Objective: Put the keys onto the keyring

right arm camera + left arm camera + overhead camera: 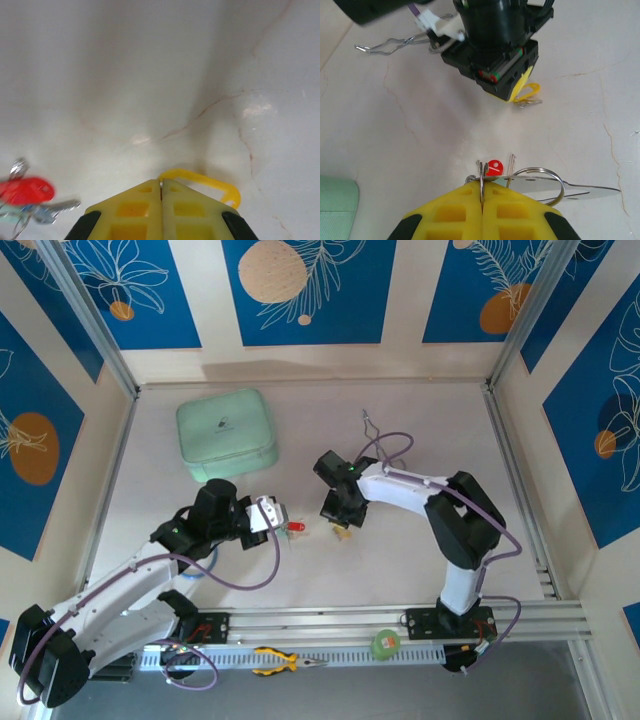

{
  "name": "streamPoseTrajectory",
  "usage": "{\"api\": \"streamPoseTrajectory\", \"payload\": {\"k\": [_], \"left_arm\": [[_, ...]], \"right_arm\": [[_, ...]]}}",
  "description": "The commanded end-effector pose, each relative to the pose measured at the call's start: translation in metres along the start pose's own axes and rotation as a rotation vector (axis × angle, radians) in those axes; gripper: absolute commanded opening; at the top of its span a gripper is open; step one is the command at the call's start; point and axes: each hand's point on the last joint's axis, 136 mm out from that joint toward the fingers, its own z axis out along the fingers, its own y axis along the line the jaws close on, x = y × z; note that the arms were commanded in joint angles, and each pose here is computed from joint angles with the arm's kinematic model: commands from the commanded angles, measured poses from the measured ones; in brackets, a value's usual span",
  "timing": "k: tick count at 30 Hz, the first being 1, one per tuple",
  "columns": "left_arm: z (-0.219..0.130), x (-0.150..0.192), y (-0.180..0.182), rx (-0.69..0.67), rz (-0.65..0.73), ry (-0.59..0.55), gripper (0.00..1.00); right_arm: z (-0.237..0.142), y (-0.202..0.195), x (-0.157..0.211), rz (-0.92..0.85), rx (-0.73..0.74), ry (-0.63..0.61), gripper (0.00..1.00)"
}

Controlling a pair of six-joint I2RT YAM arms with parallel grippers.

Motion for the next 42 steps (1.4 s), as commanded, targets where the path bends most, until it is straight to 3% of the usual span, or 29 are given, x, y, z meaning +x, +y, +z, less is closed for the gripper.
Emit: {"api": "streamPoseTrajectory", "payload": {"k": [1, 9, 13, 19, 28, 42], "left_arm": [[-0.005, -0.02, -0.002, 0.029, -0.109, -0.06, 0.0], [-0.007, -0.042, -0.003, 0.079, -0.461, -0.161, 0.0], [-0.007, -0.041, -0.007, 0.088, -0.471, -0.17, 0.0], [-0.005, -0.039, -0.016, 0.122, -0.402, -0.182, 0.0], [-0.004, -0.038, -0.023, 0.156, -0.356, -0.197, 0.0], [-0.002, -0.039, -0.031, 0.193, -0.27, -0.198, 0.0]], "right_arm": [[-0.041, 0.018, -0.005, -0.17, -0.146, -0.126, 0.0], [-0.117, 0.061, 0.018, -0.68, -0.635, -0.419, 0.0], [-0.144, 0.067, 0.04, -0.836, -0.851, -0.479, 0.0], [-0.166, 0.07, 0.071, -0.987, -1.001, -0.403, 0.0], [-0.18, 0.073, 0.089, -1.121, -1.055, -0.325, 0.0], [-0.165, 0.09, 0.093, -1.229, -0.951, -0.353, 0.0]]}}
